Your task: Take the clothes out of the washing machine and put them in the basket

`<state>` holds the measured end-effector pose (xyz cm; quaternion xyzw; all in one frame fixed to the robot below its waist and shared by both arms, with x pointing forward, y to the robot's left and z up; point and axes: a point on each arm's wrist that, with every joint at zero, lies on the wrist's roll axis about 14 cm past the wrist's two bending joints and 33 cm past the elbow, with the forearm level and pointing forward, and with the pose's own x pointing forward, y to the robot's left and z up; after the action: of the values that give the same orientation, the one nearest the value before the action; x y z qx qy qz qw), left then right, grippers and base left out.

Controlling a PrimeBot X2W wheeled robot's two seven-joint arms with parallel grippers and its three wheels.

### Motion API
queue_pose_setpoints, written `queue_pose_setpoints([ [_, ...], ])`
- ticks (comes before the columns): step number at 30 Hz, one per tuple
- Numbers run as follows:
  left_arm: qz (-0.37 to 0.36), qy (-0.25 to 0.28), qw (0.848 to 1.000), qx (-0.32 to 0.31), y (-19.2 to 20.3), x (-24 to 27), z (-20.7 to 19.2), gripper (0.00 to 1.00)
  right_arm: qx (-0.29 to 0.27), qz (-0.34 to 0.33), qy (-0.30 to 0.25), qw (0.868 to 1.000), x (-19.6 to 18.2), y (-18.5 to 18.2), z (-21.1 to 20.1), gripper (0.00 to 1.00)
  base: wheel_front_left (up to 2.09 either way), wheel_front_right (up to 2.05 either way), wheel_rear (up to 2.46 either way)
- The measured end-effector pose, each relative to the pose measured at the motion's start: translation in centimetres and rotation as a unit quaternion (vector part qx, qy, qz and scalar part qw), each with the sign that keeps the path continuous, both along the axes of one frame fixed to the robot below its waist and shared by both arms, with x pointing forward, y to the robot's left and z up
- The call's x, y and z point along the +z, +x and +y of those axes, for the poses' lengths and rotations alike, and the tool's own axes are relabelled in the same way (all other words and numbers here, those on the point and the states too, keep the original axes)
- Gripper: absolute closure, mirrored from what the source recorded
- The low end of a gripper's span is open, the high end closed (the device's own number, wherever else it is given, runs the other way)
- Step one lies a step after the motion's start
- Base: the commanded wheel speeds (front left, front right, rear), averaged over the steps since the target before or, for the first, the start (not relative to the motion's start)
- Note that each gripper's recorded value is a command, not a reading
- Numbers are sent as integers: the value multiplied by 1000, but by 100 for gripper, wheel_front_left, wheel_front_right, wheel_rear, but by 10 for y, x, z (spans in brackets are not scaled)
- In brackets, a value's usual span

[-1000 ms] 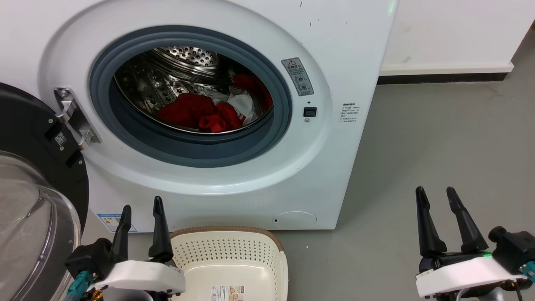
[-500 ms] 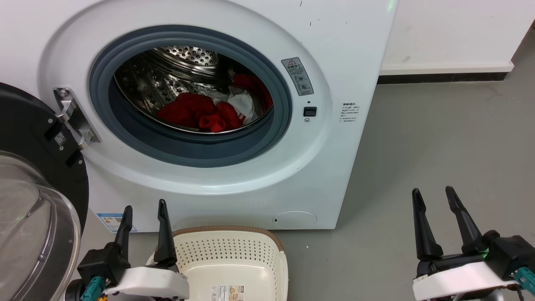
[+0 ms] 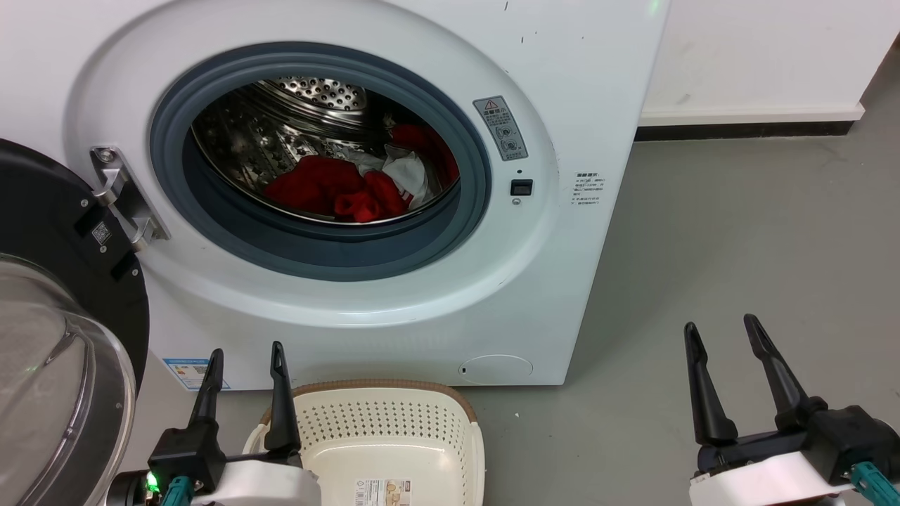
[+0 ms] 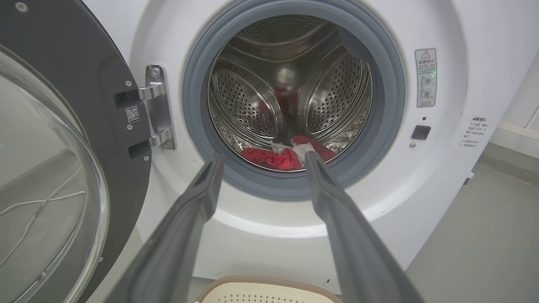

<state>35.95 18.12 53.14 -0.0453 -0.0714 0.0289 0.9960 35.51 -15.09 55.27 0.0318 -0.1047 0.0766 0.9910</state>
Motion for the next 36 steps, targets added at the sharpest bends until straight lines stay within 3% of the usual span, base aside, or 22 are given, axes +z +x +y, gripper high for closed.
queue_pose_setpoints([
  [17, -8, 55, 998, -2, -3, 0, -3, 0, 2, -19, -38, 999, 4, -4, 3, 0, 0, 0, 0],
  [36, 0, 46, 999, 3, -5, -6, -1, 0, -4, -8, -18, 1000, -2, -4, -2, 0, 0, 0, 0],
])
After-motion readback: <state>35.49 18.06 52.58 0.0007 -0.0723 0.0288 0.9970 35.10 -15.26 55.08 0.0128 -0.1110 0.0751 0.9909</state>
